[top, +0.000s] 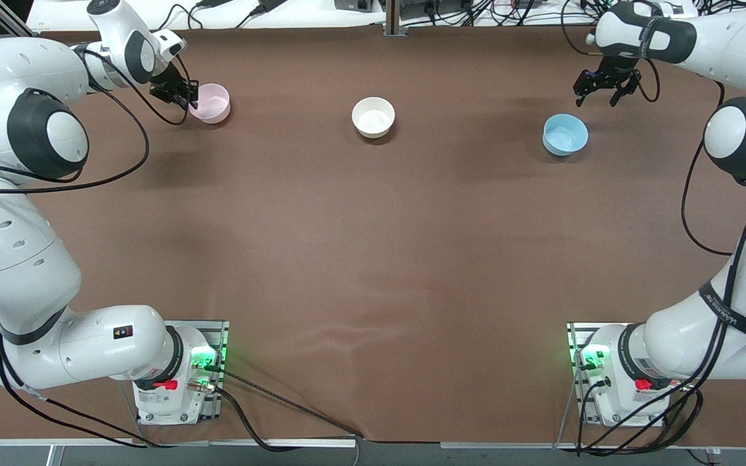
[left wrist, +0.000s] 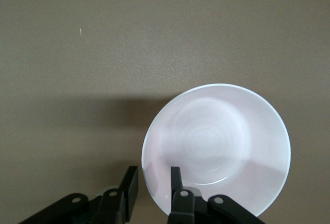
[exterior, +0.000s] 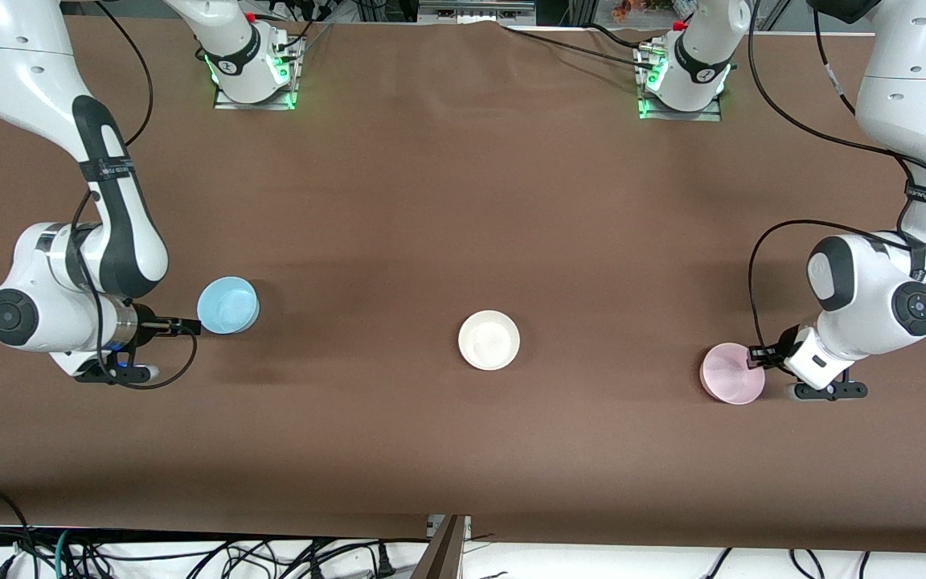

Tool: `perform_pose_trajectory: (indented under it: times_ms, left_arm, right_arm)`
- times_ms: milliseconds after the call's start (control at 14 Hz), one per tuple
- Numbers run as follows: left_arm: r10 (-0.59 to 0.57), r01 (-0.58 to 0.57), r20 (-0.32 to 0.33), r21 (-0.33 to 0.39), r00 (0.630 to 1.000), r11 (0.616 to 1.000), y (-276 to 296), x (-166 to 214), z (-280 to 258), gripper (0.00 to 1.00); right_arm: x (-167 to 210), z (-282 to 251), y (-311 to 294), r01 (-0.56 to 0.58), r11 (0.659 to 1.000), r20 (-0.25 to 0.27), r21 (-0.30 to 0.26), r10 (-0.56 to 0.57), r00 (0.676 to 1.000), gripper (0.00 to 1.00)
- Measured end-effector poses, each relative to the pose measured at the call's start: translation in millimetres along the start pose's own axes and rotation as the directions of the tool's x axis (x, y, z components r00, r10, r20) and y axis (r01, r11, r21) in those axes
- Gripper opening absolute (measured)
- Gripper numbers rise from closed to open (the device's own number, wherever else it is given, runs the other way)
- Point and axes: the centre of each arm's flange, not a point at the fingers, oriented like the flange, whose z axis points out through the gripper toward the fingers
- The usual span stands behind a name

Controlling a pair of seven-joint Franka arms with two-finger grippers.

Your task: Stack pink and blue bowls on white bowl

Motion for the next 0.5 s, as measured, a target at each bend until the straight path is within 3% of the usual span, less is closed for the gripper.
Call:
perform_pose_trajectory:
  times_ms: [214, 500]
  left_arm:
    - [0.0, 0.0, 0.0, 0.0, 1.0, 1.0, -0.2, -0.2, 2.8, 0.3]
    - [0.001, -0.001, 0.0, -0.001, 1.0, 1.0, -0.2, -0.2, 3.5, 0.26]
  right_arm:
    - [-4.6, 17.5, -1.6, -0.002, 1.0, -0.01, 0.001, 0.002, 1.0, 1.0]
    - [-12.1, 33.3, -4.0, 0.0, 1.0, 0.015, 0.003, 0.0, 1.0, 1.0]
